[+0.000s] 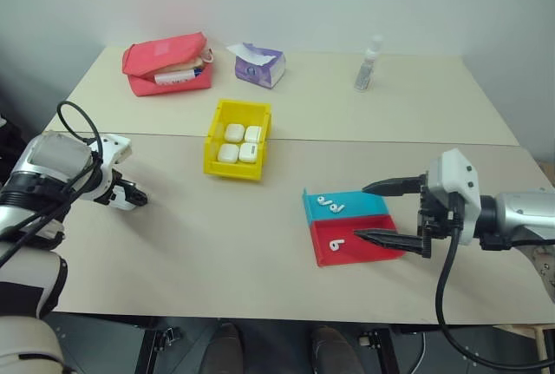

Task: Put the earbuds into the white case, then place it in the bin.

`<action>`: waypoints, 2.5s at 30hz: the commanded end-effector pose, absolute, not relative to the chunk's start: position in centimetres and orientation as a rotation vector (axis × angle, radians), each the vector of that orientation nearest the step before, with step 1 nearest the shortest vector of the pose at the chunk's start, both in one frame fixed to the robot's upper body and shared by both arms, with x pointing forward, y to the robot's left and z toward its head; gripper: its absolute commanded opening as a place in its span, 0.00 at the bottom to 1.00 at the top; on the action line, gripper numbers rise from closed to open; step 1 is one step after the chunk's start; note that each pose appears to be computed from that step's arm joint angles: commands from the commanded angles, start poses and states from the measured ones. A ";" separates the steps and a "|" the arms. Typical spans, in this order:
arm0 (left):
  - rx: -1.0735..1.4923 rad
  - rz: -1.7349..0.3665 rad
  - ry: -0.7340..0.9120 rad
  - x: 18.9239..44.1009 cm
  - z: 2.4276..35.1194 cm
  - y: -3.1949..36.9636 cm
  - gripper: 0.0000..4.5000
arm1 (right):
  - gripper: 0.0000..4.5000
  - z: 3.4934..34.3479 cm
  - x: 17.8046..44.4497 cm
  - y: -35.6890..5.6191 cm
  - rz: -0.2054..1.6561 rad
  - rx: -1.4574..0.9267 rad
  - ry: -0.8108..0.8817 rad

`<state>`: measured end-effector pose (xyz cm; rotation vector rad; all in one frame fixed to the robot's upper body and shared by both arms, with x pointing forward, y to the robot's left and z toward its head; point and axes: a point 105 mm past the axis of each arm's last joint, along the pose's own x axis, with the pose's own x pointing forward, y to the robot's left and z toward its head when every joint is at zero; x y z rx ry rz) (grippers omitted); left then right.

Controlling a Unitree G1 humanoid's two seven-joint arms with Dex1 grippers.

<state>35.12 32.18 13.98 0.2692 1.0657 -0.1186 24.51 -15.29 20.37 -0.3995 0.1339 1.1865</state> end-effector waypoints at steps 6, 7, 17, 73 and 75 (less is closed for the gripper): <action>0.215 -0.119 1.098 34.3 14.2 32.4 1.00 | 1.00 21.4 24.0 -15.3 1.182 -0.422 0.096; 0.218 -0.116 1.106 34.2 14.0 32.4 1.00 | 1.00 21.3 24.1 -15.3 1.181 -0.421 0.096; 0.214 -0.078 1.106 34.5 13.3 32.7 1.00 | 1.00 21.2 24.1 -15.2 1.177 -0.419 0.093; 0.006 -1.527 -0.544 25.7 26.8 7.2 0.62 | 0.58 14.3 27.6 -15.0 0.972 -0.893 0.729; 0.000 -1.520 -0.543 25.6 26.8 7.1 0.62 | 0.58 14.0 27.8 -15.1 0.962 -0.906 0.739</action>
